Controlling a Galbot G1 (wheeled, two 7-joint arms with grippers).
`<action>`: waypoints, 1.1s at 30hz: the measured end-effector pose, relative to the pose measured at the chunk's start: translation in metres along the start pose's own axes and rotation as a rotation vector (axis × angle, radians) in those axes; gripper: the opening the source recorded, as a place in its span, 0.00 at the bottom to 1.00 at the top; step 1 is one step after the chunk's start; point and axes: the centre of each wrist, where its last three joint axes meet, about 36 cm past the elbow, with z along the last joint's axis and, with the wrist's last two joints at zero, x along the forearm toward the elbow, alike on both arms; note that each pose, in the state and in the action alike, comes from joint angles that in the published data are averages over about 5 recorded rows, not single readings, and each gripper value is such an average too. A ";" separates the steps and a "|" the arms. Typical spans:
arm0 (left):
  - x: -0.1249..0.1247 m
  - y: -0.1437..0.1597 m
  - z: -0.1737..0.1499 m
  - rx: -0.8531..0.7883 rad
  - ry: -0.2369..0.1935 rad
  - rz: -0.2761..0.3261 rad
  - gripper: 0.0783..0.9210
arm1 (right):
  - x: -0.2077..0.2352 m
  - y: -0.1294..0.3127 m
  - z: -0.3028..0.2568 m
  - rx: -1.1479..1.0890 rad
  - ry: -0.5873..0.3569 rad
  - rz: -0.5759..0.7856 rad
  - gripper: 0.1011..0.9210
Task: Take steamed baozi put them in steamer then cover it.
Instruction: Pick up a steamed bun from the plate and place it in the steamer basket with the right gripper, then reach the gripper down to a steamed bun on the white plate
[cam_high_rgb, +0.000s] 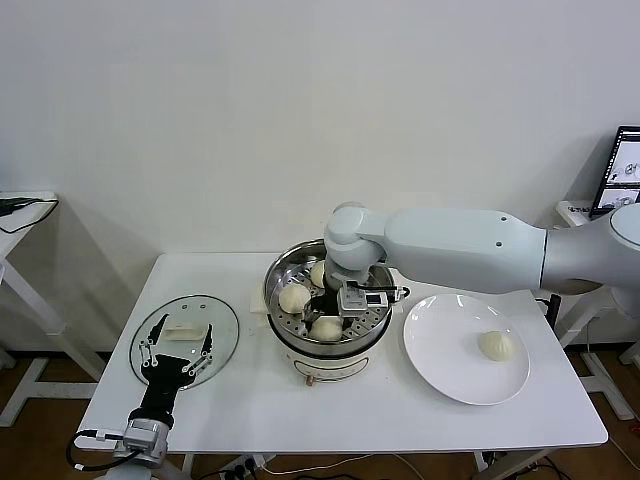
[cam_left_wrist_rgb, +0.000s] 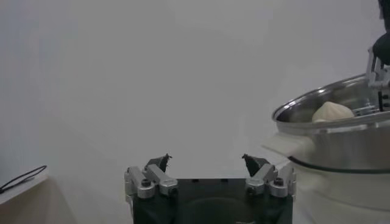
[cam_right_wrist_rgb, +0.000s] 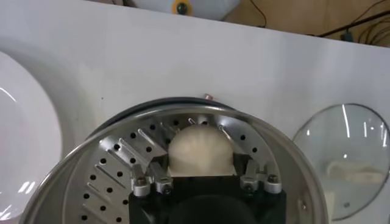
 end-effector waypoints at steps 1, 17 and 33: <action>0.000 0.000 0.000 0.000 0.001 0.000 0.88 | 0.001 0.000 0.000 -0.002 0.002 0.001 0.85; 0.002 -0.003 -0.005 0.002 -0.009 0.007 0.88 | 0.092 0.082 0.019 -0.302 0.111 0.088 0.88; 0.005 -0.009 -0.010 0.001 -0.018 0.020 0.88 | 0.100 0.295 -0.006 -1.125 0.110 0.057 0.88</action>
